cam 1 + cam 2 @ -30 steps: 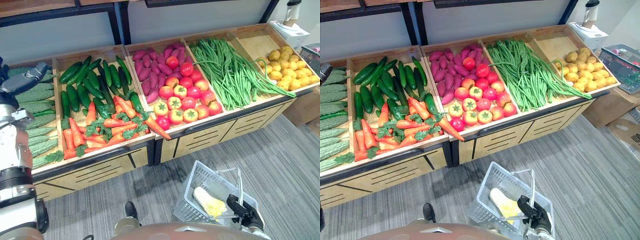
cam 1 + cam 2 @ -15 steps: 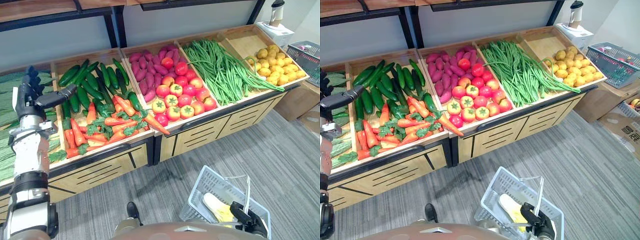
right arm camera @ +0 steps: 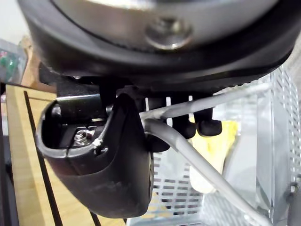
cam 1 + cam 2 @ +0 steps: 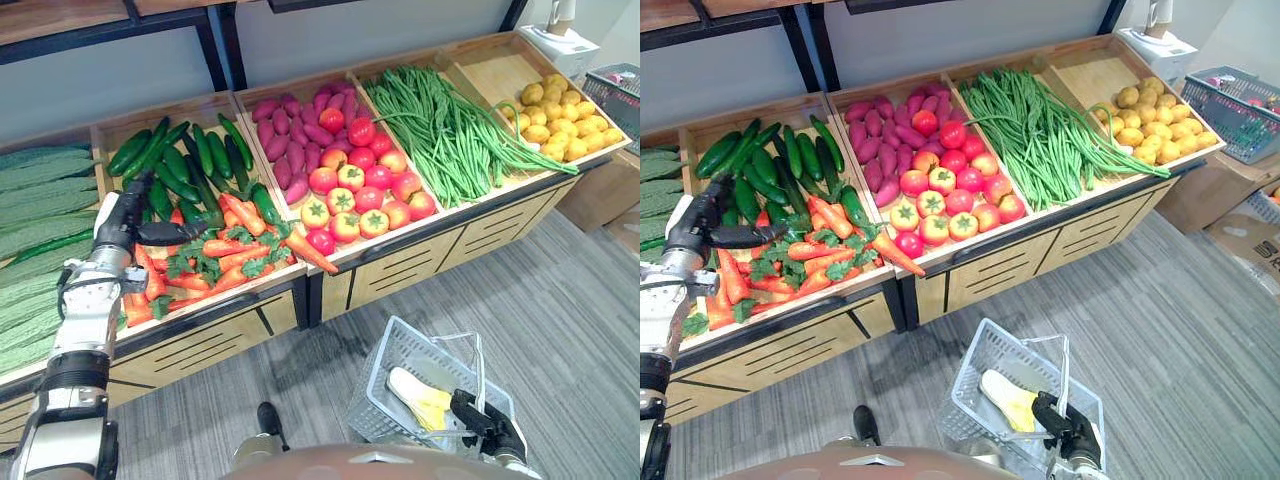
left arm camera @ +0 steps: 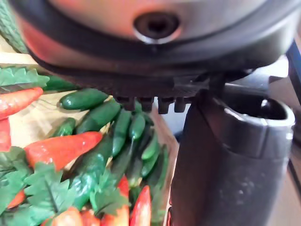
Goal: Pick vegetable in the basket
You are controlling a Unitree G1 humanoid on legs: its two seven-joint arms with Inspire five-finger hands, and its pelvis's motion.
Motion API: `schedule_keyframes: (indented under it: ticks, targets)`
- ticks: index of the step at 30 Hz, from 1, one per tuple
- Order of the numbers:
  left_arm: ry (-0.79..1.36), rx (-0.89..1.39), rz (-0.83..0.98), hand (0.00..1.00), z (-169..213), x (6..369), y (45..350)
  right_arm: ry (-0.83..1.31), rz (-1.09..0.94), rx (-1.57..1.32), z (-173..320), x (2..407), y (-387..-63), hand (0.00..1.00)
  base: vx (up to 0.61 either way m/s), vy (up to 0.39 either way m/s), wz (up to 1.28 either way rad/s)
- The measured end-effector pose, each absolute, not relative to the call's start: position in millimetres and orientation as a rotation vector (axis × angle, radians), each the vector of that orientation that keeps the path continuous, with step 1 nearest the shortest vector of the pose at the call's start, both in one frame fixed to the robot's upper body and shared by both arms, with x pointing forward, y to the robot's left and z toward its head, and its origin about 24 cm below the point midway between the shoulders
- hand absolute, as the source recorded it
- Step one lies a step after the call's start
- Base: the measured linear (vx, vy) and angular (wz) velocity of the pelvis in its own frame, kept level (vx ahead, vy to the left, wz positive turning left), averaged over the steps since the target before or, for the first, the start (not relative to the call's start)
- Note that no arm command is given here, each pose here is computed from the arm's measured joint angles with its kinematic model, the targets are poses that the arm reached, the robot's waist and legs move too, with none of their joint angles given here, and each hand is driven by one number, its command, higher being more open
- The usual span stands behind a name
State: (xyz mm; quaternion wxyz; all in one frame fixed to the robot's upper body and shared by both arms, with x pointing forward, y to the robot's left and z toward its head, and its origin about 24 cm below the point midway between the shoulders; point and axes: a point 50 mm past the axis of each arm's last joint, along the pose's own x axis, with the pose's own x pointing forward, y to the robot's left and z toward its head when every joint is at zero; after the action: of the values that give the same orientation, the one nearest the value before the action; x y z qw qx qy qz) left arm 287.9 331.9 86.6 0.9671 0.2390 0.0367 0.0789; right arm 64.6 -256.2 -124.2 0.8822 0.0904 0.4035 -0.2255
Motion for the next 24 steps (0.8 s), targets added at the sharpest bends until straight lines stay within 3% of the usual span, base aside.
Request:
schedule_keyframes:
  ticks: [7, 15, 24]
  targets:
    - [0.119, 0.798, -0.022, 1.0, 98.5, 289.1, 324.6, 0.842, -0.432, 0.194, -124.8, 65.4, -252.3, 0.0, -0.04, 0.012, -0.06]
    - [0.201, 1.048, -0.151, 1.0, 87.4, 279.7, 324.6, 0.84, -0.391, 0.189, -124.6, 68.2, -249.3, 0.0, 0.05, -0.001, -0.03]
    - [0.211, 1.159, -0.257, 1.0, 75.2, 275.5, 313.4, 0.849, -0.296, 0.122, -122.8, 73.8, -249.0, 0.0, 0.04, -0.014, -0.05]
